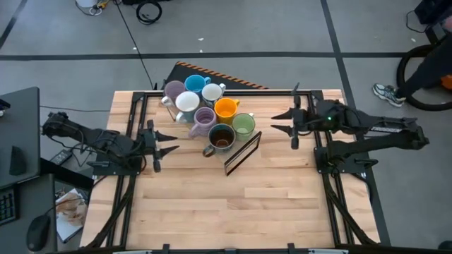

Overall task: Place coffee mugs
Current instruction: Return to Home Position

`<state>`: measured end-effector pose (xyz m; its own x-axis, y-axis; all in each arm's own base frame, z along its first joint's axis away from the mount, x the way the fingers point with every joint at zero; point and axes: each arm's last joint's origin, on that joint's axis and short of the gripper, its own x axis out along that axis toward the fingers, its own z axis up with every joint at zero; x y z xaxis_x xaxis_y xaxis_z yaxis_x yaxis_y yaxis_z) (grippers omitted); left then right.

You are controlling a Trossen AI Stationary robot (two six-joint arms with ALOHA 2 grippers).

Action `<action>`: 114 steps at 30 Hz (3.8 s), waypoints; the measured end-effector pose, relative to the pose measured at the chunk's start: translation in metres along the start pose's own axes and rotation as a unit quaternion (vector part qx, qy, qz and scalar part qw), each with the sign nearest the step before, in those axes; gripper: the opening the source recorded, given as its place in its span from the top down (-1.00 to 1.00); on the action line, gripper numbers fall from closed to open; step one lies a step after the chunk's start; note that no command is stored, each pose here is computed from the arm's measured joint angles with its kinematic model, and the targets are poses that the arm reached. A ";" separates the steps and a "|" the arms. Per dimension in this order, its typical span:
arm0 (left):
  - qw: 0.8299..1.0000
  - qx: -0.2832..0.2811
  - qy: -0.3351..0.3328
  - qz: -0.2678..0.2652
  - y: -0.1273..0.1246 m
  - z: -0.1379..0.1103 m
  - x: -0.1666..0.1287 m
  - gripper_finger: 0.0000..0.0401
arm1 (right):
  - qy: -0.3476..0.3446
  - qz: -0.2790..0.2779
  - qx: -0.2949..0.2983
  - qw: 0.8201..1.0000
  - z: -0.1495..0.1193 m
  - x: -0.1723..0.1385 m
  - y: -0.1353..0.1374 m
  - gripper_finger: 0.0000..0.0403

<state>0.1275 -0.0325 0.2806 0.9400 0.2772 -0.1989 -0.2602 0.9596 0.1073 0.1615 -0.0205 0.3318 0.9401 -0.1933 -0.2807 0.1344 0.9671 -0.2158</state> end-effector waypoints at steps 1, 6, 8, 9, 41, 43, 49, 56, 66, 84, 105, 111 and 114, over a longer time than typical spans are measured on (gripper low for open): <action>1.000 -0.003 -0.009 -0.001 0.000 -0.004 0.000 0.26 | -0.011 0.000 -0.004 1.000 -0.006 -0.002 0.000 0.36; 0.998 -0.023 -0.053 -0.019 -0.001 -0.031 0.002 0.26 | -0.095 -0.010 -0.013 0.995 -0.038 -0.006 0.003 0.36; 0.997 -0.030 -0.062 -0.017 -0.001 -0.044 0.003 0.26 | -0.116 -0.026 -0.013 0.993 -0.051 -0.007 0.002 0.36; 0.997 -0.033 -0.066 -0.014 -0.001 -0.050 0.003 0.26 | -0.121 -0.034 -0.007 0.992 -0.058 -0.007 0.002 0.36; 0.973 -0.084 -0.167 -0.136 0.000 -0.103 -0.006 0.26 | -0.288 -0.017 0.203 0.936 -0.148 -0.016 0.007 0.57; 0.972 -0.094 -0.163 -0.139 0.000 -0.104 -0.006 0.26 | -0.288 -0.014 0.211 0.934 -0.148 -0.016 0.007 0.57; 0.969 -0.123 -0.160 -0.143 0.000 -0.104 -0.006 0.26 | -0.288 -0.014 0.214 0.933 -0.147 -0.016 0.007 0.57; 0.969 -0.122 -0.160 -0.143 0.000 -0.104 -0.006 0.26 | -0.288 -0.015 0.214 0.933 -0.147 -0.016 0.007 0.57; 0.969 -0.121 -0.160 -0.142 0.000 -0.104 -0.006 0.26 | -0.289 -0.015 0.214 0.933 -0.147 -0.016 0.007 0.57; 0.969 -0.120 -0.160 -0.142 0.000 -0.104 -0.006 0.26 | -0.289 -0.014 0.215 0.933 -0.147 -0.016 0.007 0.57; 0.969 -0.120 -0.160 -0.142 0.000 -0.104 -0.006 0.26 | -0.289 -0.014 0.214 0.933 -0.147 -0.016 0.007 0.57; 0.969 -0.120 -0.160 -0.142 0.000 -0.104 -0.006 0.26 | -0.289 -0.014 0.214 0.933 -0.147 -0.016 0.007 0.57; 0.969 -0.120 -0.160 -0.142 0.000 -0.104 -0.006 0.26 | -0.289 -0.014 0.214 0.933 -0.147 -0.016 0.007 0.57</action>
<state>0.0988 -0.0288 0.1804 0.9916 0.0077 0.1293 0.0113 0.9893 -0.1454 0.1011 -0.0351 0.1974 0.9296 -0.2186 0.2969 0.1586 0.9640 0.2134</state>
